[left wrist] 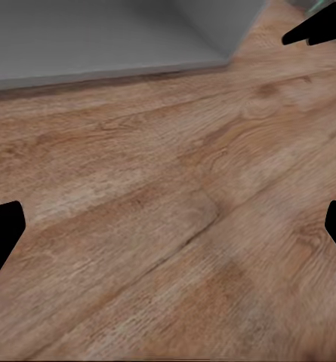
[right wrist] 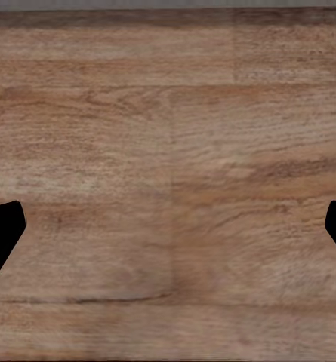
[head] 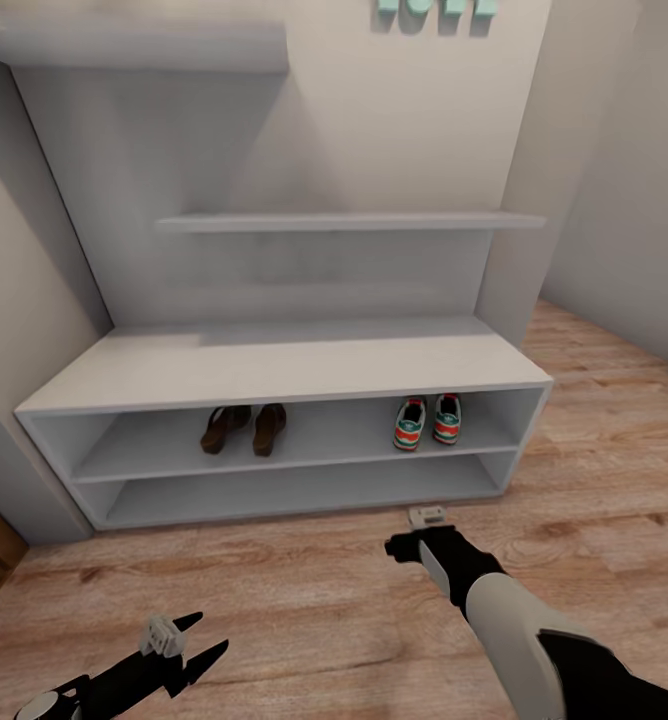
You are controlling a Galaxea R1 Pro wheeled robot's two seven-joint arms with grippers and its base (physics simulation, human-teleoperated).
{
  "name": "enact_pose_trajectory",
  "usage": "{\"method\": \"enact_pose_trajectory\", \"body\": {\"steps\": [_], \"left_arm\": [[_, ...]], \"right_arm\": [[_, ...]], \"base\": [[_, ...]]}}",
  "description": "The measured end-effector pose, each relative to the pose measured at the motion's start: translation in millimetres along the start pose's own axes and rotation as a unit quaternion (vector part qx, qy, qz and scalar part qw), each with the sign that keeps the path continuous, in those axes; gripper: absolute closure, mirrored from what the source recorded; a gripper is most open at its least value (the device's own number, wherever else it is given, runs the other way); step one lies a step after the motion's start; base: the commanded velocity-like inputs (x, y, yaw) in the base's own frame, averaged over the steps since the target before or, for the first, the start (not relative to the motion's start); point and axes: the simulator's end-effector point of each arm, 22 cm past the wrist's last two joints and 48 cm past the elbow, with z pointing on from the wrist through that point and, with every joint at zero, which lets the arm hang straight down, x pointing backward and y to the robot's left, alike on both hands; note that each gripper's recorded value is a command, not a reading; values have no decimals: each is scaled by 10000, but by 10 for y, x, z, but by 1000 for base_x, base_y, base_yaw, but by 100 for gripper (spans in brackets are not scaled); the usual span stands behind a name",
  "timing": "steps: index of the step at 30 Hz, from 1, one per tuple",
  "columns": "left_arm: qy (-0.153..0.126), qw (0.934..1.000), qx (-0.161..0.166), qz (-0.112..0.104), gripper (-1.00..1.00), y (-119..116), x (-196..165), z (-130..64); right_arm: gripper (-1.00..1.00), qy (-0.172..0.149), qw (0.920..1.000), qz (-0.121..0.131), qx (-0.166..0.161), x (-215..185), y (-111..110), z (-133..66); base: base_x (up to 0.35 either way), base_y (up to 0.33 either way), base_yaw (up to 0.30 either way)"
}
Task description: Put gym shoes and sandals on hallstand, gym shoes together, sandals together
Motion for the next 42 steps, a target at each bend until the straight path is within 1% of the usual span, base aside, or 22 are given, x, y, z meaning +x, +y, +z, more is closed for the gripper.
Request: {"method": "enact_pose_trajectory", "body": {"steps": [7,11,20,24,28,32,35,42], "left_arm": [[90,9997,-185,-163,-100,100,-3,-192],[141,9992,-288,-248,-100,159,-17,-301],[255,9975,-445,-481,-100,189,-18,-466],[315,9963,-543,-581,-100,194,-10,-514],[382,9944,-715,-676,-100,221,17,-562],[378,9929,-929,-636,-100,269,10,-613],[349,9918,-1092,-565,-100,303,-5,-652],[341,9880,-1413,-528,-100,353,-34,-742]], "right_arm": [[-100,247,9995,7,-198,195,-109,-52],[-100,351,9986,28,-383,362,-204,-89],[-100,165,9962,20,-852,608,-528,-249],[-100,160,9954,5,-943,750,-709,-347],[-100,183,9954,-12,-946,892,-882,-444],[-100,220,9957,-35,-898,1087,-1047,-545],[-100,224,9956,-69,-904,1271,-1113,-626],[-100,47,9933,-240,-1133,1627,-1046,-838]], "base": [[0,0,0],[0,0,0],[0,0,0],[0,0,0],[0,0,0],[0,0,0],[0,0,0],[0,0,0]]}}
